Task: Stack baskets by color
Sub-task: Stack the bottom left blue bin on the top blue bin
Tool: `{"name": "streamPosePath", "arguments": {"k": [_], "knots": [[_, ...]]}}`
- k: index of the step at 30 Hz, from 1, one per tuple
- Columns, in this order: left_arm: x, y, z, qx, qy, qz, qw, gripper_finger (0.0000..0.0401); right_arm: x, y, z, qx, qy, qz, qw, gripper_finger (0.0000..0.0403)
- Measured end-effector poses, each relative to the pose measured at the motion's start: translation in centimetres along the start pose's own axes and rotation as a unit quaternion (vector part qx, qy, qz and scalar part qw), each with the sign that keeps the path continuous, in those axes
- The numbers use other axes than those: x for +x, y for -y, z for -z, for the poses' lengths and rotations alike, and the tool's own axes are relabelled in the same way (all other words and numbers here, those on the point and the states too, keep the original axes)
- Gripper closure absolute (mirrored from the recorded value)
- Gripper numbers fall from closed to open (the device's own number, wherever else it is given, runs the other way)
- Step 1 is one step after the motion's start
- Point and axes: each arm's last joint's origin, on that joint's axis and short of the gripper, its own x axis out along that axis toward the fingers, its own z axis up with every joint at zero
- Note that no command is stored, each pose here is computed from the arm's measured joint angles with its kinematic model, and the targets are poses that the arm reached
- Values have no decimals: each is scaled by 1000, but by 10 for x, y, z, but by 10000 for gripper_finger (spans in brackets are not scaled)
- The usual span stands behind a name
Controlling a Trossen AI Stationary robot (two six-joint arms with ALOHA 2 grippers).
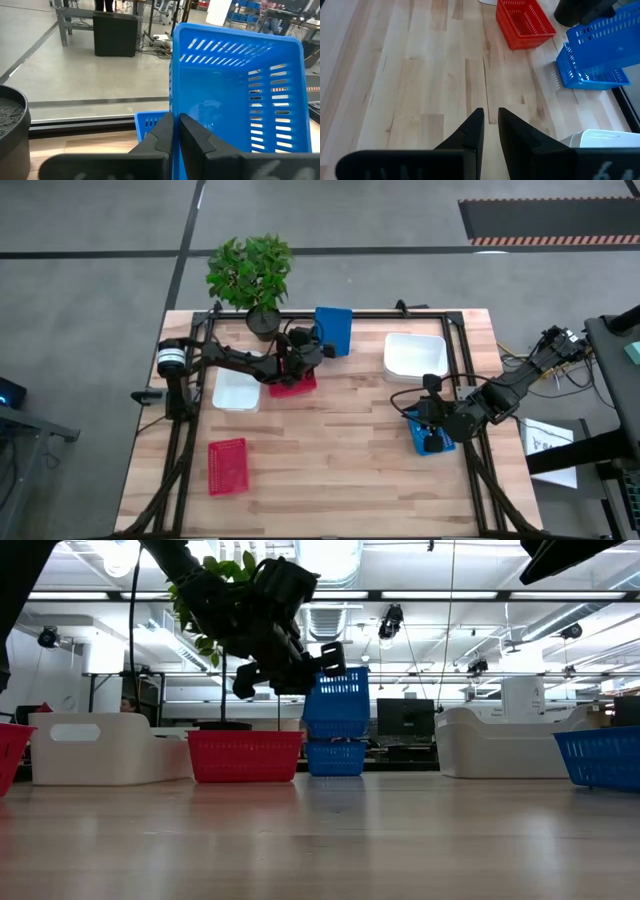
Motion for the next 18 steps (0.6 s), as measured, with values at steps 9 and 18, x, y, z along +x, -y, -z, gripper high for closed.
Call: {"name": "streamPosePath", "arguments": {"k": [9, 18], "knots": [[1, -1, -1, -11, 0, -2, 1000, 354, 0, 0, 0, 0, 0, 0, 1000, 355], [2, -1, -1, -11, -2, 1, 1000, 333, 0, 0, 0, 0, 0, 0, 1000, 355]]}}
